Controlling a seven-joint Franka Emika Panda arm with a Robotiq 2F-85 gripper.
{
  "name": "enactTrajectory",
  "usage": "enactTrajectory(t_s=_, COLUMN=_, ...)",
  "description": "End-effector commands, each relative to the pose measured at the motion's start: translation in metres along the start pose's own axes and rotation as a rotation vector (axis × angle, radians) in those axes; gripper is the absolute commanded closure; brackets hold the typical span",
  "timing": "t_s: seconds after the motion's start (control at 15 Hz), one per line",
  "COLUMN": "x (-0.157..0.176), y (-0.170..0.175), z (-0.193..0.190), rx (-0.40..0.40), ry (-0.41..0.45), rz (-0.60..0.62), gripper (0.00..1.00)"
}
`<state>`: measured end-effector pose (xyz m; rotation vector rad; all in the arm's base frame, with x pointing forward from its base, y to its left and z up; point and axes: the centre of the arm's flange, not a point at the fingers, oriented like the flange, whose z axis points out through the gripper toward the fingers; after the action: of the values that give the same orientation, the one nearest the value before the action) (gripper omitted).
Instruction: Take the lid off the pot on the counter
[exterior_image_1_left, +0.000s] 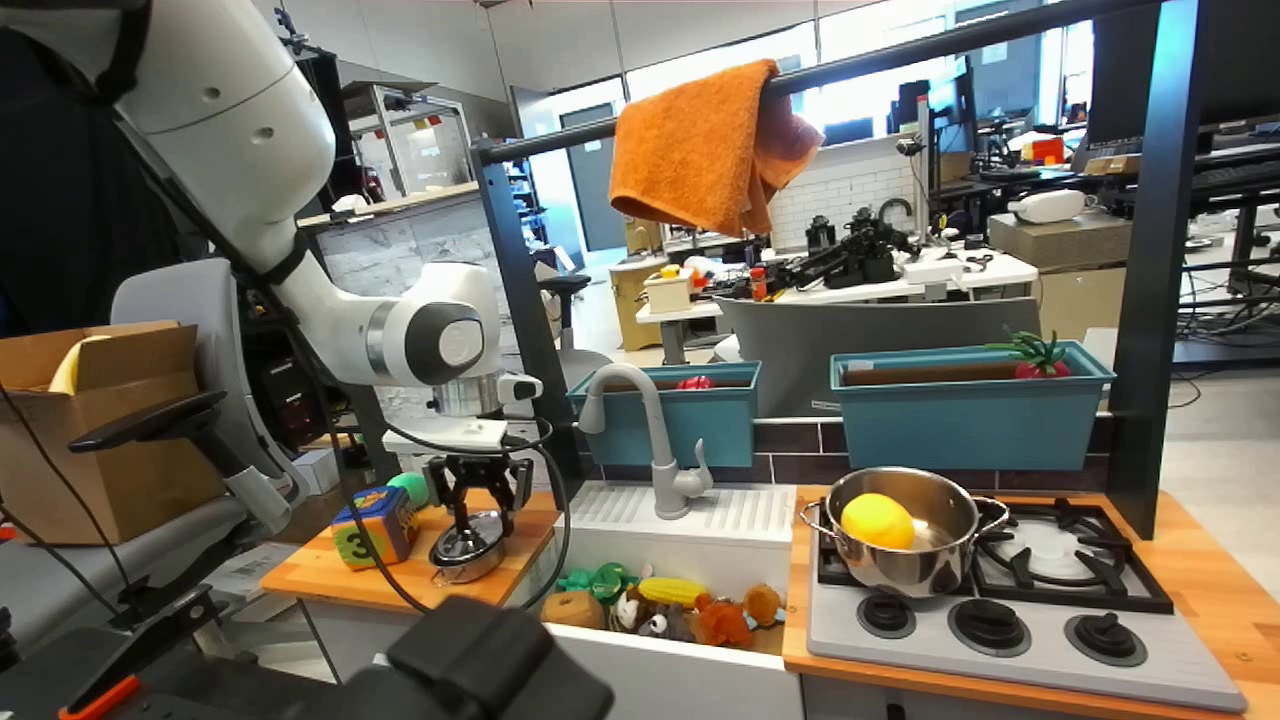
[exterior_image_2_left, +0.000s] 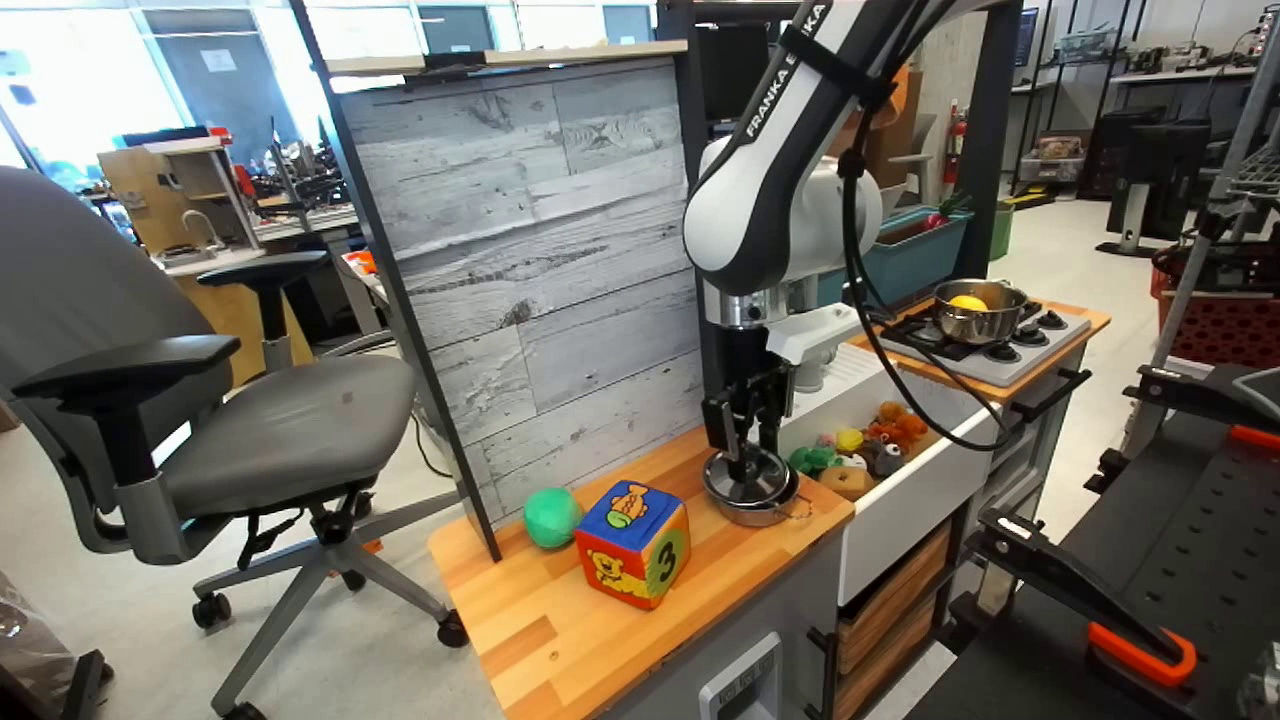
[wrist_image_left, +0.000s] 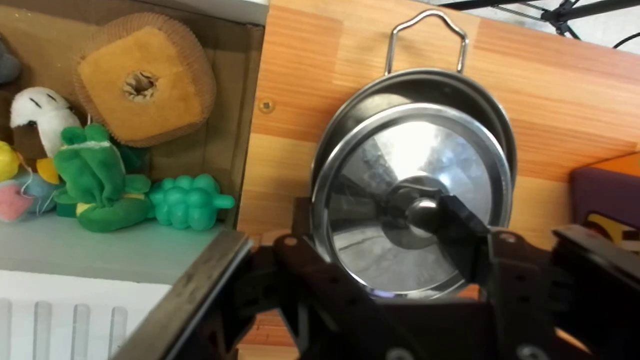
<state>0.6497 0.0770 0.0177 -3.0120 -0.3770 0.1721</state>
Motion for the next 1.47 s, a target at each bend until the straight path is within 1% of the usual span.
enactTrajectory(t_s=0.0, x=0.004, y=0.001, z=-0.001, rx=-0.012, ry=-0.013, rz=-0.011, gripper=0.61)
enactTrajectory(t_s=0.07, x=0.002, y=0.001, z=-0.003, rx=-0.014, ry=-0.029, rz=-0.012, gripper=0.61)
enactTrajectory(t_s=0.27, x=0.0, y=0.0, z=-0.005, rx=-0.011, ry=-0.029, rz=-0.013, gripper=0.61)
enactTrajectory(t_s=0.33, x=0.001, y=-0.001, z=-0.007, rx=0.005, ry=0.002, rz=-0.017, gripper=0.61)
enactTrajectory(t_s=0.67, x=0.002, y=-0.002, z=-0.008, rx=0.028, ry=0.025, rz=-0.02, gripper=0.61)
enactTrajectory(t_s=0.87, x=0.004, y=-0.004, z=-0.011, rx=0.041, ry=0.058, rz=-0.027, gripper=0.61)
enactTrajectory(t_s=0.93, x=-0.043, y=0.004, z=-0.061, rx=0.037, ry=0.057, rz=-0.027, gripper=0.61)
enactTrajectory(t_s=1.0, x=-0.044, y=0.004, z=-0.066, rx=0.039, ry=0.081, rz=-0.027, gripper=0.61)
enactTrajectory(t_s=1.13, x=-0.055, y=0.013, z=-0.091, rx=0.048, ry=0.157, rz=-0.012, gripper=0.61)
enactTrajectory(t_s=1.33, x=-0.051, y=0.032, z=-0.12, rx=0.057, ry=0.243, rz=0.035, gripper=0.61)
enactTrajectory(t_s=1.4, x=-0.049, y=0.038, z=-0.126, rx=0.059, ry=0.252, rz=0.052, gripper=0.61)
